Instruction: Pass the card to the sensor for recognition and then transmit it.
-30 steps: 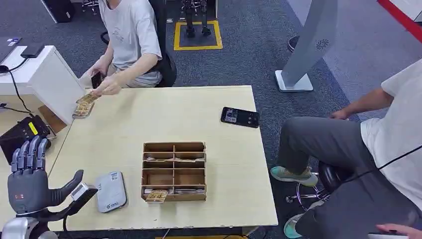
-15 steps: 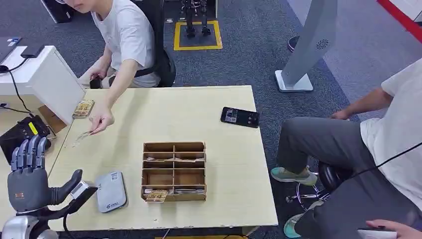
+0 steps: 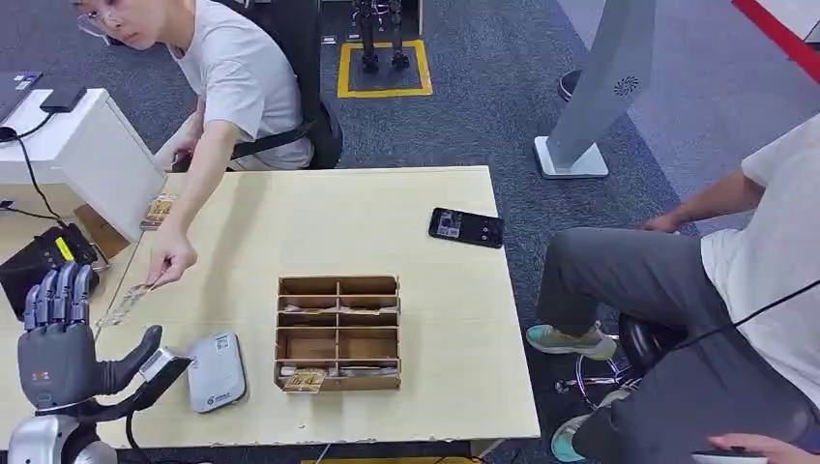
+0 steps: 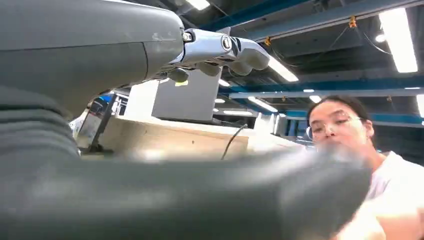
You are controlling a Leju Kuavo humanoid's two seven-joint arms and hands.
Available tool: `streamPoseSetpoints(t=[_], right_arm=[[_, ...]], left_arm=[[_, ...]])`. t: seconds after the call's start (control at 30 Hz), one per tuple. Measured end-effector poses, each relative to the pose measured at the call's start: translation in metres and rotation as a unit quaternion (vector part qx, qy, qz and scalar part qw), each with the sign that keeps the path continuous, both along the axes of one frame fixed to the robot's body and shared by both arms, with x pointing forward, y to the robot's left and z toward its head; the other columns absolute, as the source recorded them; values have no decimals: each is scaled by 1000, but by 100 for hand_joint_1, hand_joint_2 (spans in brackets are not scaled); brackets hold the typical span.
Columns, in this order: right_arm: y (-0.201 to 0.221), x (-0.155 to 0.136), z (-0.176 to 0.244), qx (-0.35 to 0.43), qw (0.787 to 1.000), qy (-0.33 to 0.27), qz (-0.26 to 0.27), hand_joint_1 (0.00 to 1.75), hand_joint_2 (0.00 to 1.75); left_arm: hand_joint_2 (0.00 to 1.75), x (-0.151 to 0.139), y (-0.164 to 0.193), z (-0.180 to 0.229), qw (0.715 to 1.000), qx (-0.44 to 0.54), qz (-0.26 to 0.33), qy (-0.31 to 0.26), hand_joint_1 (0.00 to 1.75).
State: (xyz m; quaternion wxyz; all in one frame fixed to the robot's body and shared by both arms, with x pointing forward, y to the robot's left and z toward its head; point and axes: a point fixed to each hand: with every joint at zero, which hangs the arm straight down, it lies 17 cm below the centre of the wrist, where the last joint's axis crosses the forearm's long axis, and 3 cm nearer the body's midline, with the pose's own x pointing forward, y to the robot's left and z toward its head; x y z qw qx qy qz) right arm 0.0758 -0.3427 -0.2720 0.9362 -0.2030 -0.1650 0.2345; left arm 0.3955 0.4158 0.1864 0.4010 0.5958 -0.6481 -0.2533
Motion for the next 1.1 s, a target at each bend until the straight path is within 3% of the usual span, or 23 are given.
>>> streamPoseSetpoints(t=[0.9, 0.93, 0.97, 1.03, 1.1], right_arm=[[3, 0, -1, 1, 1000, 3, 7, 0, 175], [3, 0, -1, 2, 1000, 3, 7, 0, 175], [3, 0, -1, 2, 1000, 3, 7, 0, 175], [3, 0, -1, 2, 1000, 3, 8, 0, 175], [3, 0, 0, 2, 1000, 2, 8, 0, 175]], left_arm=[[175, 9, 8, -14, 1000, -6, 13, 13, 3], [175, 9, 8, -15, 1000, -7, 14, 14, 77], [175, 9, 9, -15, 1000, -9, 14, 15, 175], [175, 9, 9, -17, 1000, -12, 15, 16, 166], [175, 8, 11, -18, 1000, -16, 15, 18, 175]])
